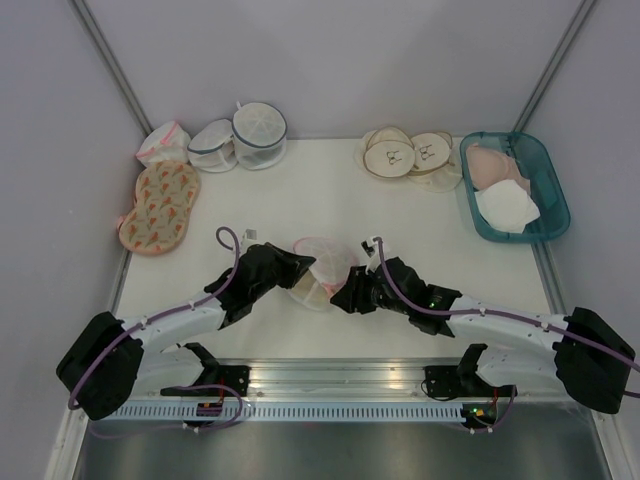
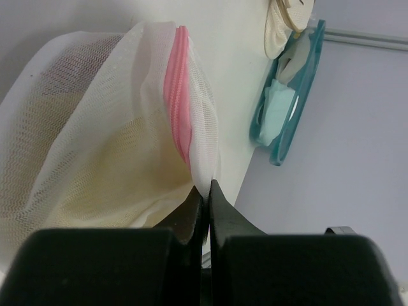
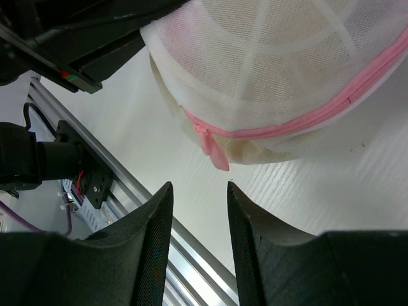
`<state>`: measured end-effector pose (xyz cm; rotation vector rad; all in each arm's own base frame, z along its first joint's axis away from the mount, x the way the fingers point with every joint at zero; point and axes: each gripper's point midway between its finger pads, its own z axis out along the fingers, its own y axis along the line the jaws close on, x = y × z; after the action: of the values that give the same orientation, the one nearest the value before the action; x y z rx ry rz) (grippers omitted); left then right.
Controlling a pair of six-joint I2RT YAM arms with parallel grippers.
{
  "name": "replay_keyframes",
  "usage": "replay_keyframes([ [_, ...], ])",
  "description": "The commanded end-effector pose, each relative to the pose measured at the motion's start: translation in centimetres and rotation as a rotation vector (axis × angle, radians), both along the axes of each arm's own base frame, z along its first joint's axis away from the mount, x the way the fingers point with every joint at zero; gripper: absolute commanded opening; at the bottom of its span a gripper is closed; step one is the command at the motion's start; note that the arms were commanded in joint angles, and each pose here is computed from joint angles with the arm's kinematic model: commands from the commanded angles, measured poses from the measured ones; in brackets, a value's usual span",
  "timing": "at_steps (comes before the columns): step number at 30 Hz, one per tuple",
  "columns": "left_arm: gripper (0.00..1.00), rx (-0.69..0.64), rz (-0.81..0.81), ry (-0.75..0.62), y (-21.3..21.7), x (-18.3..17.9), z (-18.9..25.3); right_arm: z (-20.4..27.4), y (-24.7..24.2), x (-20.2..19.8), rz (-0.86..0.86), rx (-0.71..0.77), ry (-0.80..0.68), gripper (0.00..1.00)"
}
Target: Unzip the laundry bag and remove the bra
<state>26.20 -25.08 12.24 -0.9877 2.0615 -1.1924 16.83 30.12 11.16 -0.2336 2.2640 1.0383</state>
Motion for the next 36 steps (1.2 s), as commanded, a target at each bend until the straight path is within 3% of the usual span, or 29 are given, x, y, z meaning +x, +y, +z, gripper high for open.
replay_keyframes([
  [1,0.02,-0.079,0.037,-0.007,-0.1,0.2,1.3,1.0,1.4,1.2,-0.015,0.058,-0.049,0.44],
  [12,0.02,-0.076,0.050,0.001,0.5,0.0,0.9,0.6,3.2,2.5,-0.013,0.051,-0.056,0.41],
  [36,0.02,-0.076,0.050,-0.028,0.4,0.3,1.6,2.3,2.1,-0.5,0.066,0.099,0.000,0.45],
])
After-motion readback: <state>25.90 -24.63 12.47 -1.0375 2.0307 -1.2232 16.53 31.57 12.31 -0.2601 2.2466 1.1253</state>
